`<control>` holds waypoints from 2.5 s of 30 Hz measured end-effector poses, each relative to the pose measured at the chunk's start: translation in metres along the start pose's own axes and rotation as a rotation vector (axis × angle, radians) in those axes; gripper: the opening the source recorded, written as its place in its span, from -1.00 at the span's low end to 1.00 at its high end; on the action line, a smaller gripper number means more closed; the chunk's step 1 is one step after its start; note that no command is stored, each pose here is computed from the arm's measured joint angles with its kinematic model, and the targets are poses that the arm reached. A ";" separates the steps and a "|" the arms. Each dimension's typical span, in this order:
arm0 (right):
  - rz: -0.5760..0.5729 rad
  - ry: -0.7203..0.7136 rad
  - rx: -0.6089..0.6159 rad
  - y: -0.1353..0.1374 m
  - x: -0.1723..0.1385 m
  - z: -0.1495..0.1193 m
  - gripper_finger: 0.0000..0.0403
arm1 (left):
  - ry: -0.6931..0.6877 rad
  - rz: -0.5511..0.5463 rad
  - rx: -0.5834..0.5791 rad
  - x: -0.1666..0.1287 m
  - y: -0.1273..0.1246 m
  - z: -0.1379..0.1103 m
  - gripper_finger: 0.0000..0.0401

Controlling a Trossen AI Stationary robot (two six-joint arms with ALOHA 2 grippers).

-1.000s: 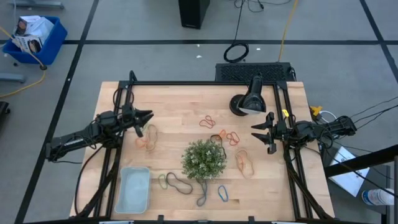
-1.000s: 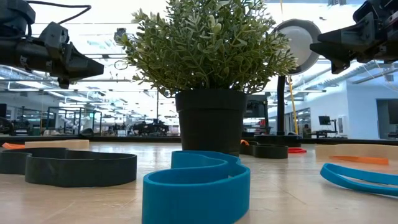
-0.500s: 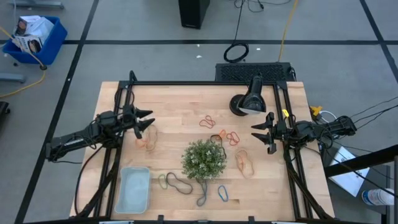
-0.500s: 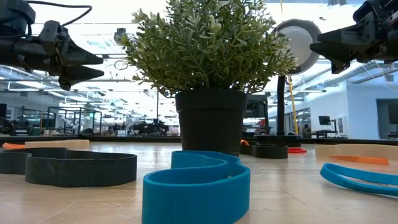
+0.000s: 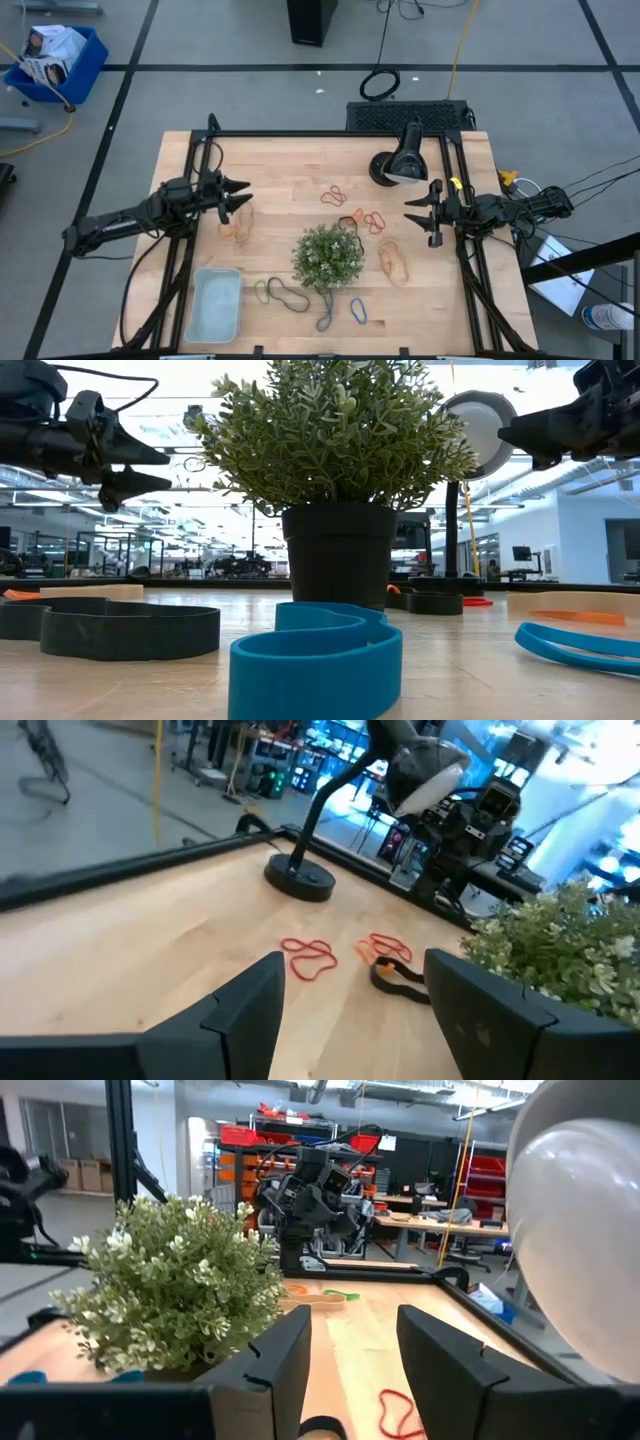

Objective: Pick and place rubber bands into bin
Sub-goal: Put the left light brown rubber band into the blue bin

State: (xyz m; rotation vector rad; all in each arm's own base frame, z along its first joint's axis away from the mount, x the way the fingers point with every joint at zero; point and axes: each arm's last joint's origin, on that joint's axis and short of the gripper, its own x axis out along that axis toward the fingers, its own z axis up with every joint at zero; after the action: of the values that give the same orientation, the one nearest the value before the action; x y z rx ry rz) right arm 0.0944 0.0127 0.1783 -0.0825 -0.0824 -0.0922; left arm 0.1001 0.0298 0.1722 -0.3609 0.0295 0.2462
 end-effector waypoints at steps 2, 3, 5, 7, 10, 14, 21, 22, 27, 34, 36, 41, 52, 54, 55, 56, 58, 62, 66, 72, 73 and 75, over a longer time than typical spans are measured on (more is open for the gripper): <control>0.000 0.000 -0.021 0.000 0.000 0.000 -0.28 | 0.007 -0.047 0.059 0.003 -0.003 0.005 0.24; 0.000 0.000 -0.031 0.000 0.000 0.000 -0.28 | 0.016 -0.055 0.079 0.004 -0.005 0.009 0.24; 0.000 0.000 -0.046 0.000 0.000 0.000 -0.28 | 0.079 -0.033 0.094 0.007 -0.008 0.019 0.21; -0.001 0.000 -0.059 0.000 0.000 0.000 -0.28 | 0.220 0.020 0.103 0.012 -0.010 0.025 0.17; -0.001 0.000 -0.062 0.000 0.000 0.000 -0.28 | 0.450 0.139 0.123 0.020 -0.011 0.036 0.07; -0.001 0.000 -0.062 0.000 0.000 0.000 -0.28 | 0.714 0.220 0.176 0.038 -0.012 0.045 -0.05; -0.001 0.000 -0.063 0.000 0.000 0.000 -0.28 | 0.970 0.181 0.408 0.077 -0.007 0.043 -0.18; -0.001 0.000 -0.063 0.000 0.000 0.000 -0.28 | 1.004 0.187 0.434 0.081 -0.005 0.041 -0.19; 0.000 0.000 -0.058 0.000 0.000 0.000 -0.28 | 1.240 0.223 0.493 0.087 0.004 0.022 -0.22; 0.000 0.001 -0.063 0.000 0.000 0.000 -0.28 | 1.341 0.237 0.492 0.095 0.010 0.007 -0.22; -0.001 0.001 -0.063 0.000 0.000 0.000 -0.28 | 1.353 0.244 0.490 0.096 0.011 0.004 -0.22; -0.001 0.001 -0.063 0.000 0.000 0.000 -0.28 | 1.391 0.297 0.509 0.099 0.015 -0.002 -0.22; -0.001 0.001 -0.063 0.000 0.000 0.000 -0.28 | 1.482 0.330 0.453 0.105 0.033 -0.015 -0.22; -0.001 0.001 -0.063 0.000 0.000 0.000 -0.28 | 1.488 0.328 0.444 0.106 0.035 -0.016 -0.22; -0.001 0.001 -0.063 0.000 0.000 0.000 -0.28 | 1.494 0.328 0.442 0.107 0.036 -0.017 -0.22; 0.000 0.001 -0.063 0.000 0.000 0.000 -0.28 | 1.497 0.328 0.441 0.107 0.036 -0.018 -0.22; -0.001 0.001 -0.063 0.000 0.000 0.000 -0.28 | 1.498 0.322 0.442 0.107 0.036 -0.018 -0.22; -0.001 0.001 -0.064 0.000 0.000 0.000 -0.28 | 1.498 0.316 0.448 0.107 0.035 -0.019 -0.26; -0.001 0.001 -0.066 0.000 0.000 0.000 -0.28 | 1.503 0.298 0.457 0.107 0.035 -0.019 -0.46; -0.001 0.001 -0.066 0.000 0.000 0.000 -0.28 | 1.501 0.298 0.457 0.107 0.035 -0.020 -0.92; -0.001 0.001 -0.069 0.000 0.000 0.000 -0.28 | 1.500 0.300 0.457 0.107 0.035 -0.020 -0.95; -0.001 0.001 -0.086 0.000 0.000 0.000 -0.28 | 1.500 0.305 0.457 0.107 0.035 -0.020 -0.94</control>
State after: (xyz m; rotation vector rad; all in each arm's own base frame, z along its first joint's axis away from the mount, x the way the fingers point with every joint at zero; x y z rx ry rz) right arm 0.0944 0.0127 0.1782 -0.1682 -0.0776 -0.0968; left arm 0.1959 0.0798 0.1339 -0.0114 1.6010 0.2126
